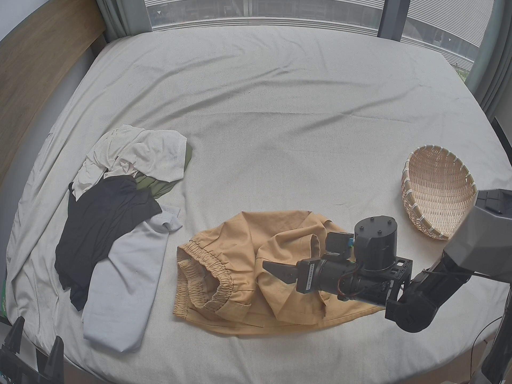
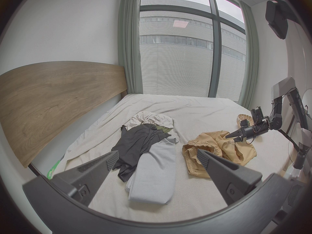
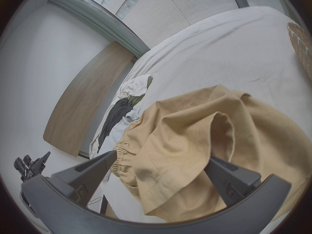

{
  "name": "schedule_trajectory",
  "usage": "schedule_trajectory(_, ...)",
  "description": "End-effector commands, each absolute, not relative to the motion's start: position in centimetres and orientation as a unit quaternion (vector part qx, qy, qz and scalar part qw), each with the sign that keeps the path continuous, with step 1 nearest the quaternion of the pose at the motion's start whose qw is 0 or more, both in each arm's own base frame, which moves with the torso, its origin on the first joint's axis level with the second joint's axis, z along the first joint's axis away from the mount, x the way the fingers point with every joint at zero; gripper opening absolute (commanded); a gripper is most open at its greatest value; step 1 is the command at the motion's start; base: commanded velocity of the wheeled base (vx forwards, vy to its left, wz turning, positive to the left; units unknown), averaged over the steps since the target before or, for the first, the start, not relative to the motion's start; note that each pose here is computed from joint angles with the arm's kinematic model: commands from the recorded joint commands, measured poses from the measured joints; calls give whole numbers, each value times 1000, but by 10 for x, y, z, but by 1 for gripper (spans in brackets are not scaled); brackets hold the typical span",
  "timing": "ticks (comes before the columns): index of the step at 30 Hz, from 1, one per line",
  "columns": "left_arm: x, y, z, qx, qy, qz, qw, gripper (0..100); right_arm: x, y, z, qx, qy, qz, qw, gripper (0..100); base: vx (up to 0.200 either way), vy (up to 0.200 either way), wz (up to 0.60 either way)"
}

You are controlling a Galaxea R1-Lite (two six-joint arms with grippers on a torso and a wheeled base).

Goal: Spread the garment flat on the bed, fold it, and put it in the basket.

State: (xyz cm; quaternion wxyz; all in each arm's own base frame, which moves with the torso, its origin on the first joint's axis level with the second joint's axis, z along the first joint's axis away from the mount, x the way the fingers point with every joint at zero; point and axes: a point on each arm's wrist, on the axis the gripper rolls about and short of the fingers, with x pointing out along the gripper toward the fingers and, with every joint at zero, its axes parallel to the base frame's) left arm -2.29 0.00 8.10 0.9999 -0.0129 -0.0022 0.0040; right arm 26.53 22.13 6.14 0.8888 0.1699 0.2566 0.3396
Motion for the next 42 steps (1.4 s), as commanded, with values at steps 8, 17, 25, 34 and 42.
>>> schedule_trajectory(8, -22, 0, 76, -14, 1, 5, 1000, 100, 263, 243, 42, 187, 257, 360, 877, 100, 0, 0, 0)
schedule_trajectory(17, -23, 0, 76, -13, 0, 5, 1000, 100, 261, 252, 48, 217, 255, 367, 868, 100, 0, 0, 0)
schedule_trajectory(25, -22, 0, 76, -13, 1, 5, 1000, 100, 262, 252, 55, 221, 242, 363, 872, 100, 0, 0, 0)
schedule_trajectory(34, -23, 0, 76, -14, 0, 5, 1000, 100, 263, 252, 57, 222, 234, 350, 879, 0, 0, 0, 0)
schedule_trajectory(42, -22, 0, 76, -14, 1, 5, 1000, 100, 262, 251, 56, 221, 235, 348, 880, 0, 0, 0, 0)
